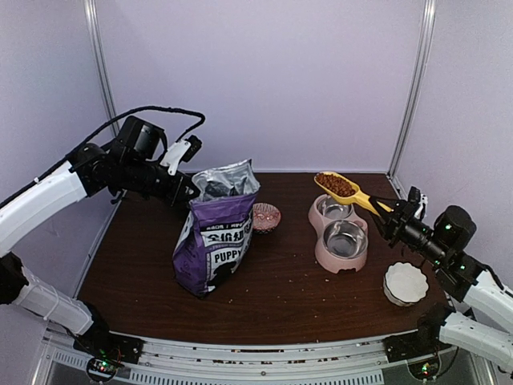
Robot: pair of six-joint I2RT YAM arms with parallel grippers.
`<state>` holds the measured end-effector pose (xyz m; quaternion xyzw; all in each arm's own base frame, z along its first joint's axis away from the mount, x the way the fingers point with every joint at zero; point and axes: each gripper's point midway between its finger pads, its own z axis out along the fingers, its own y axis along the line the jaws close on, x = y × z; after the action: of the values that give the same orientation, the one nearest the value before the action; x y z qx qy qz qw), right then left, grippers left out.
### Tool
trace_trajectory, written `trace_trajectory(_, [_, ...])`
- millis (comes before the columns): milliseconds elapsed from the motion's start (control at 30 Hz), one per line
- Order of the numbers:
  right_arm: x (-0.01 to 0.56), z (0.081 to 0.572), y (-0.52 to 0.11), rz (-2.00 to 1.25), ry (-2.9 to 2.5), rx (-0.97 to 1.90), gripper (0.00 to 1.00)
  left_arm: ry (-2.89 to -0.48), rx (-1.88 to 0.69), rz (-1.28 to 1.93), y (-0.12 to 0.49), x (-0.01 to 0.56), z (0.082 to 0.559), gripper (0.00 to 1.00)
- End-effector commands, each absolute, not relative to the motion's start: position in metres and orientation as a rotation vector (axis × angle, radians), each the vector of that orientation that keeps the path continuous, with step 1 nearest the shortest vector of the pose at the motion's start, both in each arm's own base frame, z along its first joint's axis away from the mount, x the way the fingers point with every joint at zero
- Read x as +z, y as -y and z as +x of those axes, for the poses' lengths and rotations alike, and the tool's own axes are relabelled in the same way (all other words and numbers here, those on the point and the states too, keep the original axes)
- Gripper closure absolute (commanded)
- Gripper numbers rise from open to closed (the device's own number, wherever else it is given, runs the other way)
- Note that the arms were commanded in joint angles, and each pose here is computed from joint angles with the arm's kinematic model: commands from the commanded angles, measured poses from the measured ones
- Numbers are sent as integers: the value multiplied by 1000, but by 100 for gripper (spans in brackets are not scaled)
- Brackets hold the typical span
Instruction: Serve the pet food
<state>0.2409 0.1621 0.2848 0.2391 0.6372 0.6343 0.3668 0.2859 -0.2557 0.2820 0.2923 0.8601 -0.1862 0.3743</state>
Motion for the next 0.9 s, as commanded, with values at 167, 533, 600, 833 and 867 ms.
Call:
trace_trajectory(167, [259, 233, -137, 680, -1574, 1641, 87, -2163, -374, 732, 246, 276, 302, 100])
trace_trajectory(533, [205, 230, -116, 815, -1624, 1524, 87, -2170, -348, 742, 243, 268, 302, 100])
trace_trajectory(600, [197, 229, -113, 834, -1635, 1507, 87, -2171, -349, 742, 242, 267, 302, 100])
trace_trajectory(833, [175, 224, -104, 883, -1696, 1407, 87, -2164, -351, 740, 241, 265, 300, 100])
trace_trajectory(867, [173, 224, -103, 887, -1701, 1396, 87, -2162, -353, 739, 241, 265, 299, 100])
